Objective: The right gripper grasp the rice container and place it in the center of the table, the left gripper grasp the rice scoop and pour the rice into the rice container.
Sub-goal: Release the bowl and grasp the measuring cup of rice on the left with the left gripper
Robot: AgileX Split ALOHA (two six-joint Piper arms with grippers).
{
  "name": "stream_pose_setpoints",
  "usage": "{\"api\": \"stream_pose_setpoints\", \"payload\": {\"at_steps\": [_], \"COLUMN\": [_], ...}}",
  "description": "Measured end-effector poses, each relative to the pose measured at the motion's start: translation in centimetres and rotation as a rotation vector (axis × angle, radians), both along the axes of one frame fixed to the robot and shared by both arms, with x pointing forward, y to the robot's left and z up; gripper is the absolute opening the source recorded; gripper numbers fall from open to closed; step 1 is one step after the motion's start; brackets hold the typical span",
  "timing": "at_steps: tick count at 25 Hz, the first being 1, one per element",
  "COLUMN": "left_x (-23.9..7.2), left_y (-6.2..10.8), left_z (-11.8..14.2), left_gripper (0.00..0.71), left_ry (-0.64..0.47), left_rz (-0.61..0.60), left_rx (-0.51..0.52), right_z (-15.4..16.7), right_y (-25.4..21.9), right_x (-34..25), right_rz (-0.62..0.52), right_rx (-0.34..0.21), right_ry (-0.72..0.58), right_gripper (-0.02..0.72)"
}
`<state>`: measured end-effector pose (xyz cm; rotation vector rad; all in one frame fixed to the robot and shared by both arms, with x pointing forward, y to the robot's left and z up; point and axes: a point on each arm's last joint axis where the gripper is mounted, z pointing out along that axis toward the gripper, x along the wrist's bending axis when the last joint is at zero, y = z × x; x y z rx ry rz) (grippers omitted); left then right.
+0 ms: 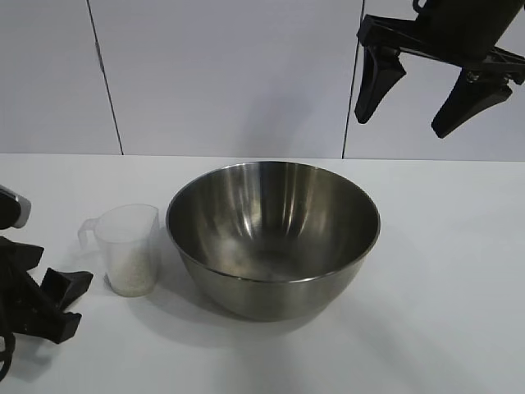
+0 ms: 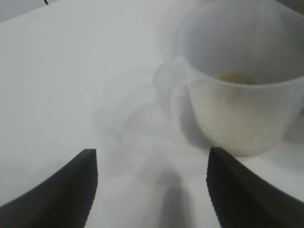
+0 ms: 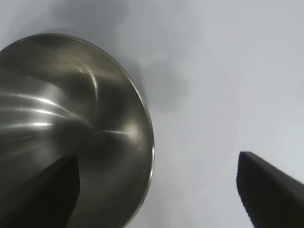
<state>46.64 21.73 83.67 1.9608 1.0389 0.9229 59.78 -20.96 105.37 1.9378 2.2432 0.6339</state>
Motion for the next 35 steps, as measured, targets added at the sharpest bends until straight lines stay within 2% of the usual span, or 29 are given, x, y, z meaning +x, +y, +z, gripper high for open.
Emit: {"api": "stream_pose_setpoints", "payload": {"at_steps": [12, 22, 26, 30, 32, 34, 35], "left_x": [2.3, 4.0, 4.7, 5.2, 5.2, 5.4, 5.4], "left_y": [-0.4, -1.1, -1.4, -1.5, -1.6, -1.6, -1.6], "left_z": [-1.1, -0.5, -0.3, 0.0, 0.5, 1.2, 1.5], "left_gripper": [0.477, 0.474, 0.444, 0.368, 0.277, 0.138, 0.093], "left_ry": [-0.019, -0.075, -0.091, -0.105, -0.118, -0.139, -0.149], "left_rz": [0.054, 0.057, 0.068, 0.076, 0.077, 0.075, 0.076], "left_rx": [-0.018, -0.042, -0.076, -0.1, -0.109, -0.119, -0.126], "right_z": [0.0, 0.0, 0.0, 0.0, 0.0, 0.0, 0.0], "right_y": [0.0, 0.0, 0.0, 0.0, 0.0, 0.0, 0.0], "right_x": [0.0, 0.0, 0.0, 0.0, 0.0, 0.0, 0.1], "right_rz": [-0.001, -0.002, -0.002, -0.004, -0.005, -0.005, -0.005], "right_rx": [0.001, 0.003, 0.003, 0.004, 0.004, 0.005, 0.005], "right_ry": [-0.001, 0.0, 0.0, -0.001, -0.001, -0.004, -0.003], "right_gripper": [0.622, 0.622, 0.622, 0.622, 0.622, 0.622, 0.622]}}
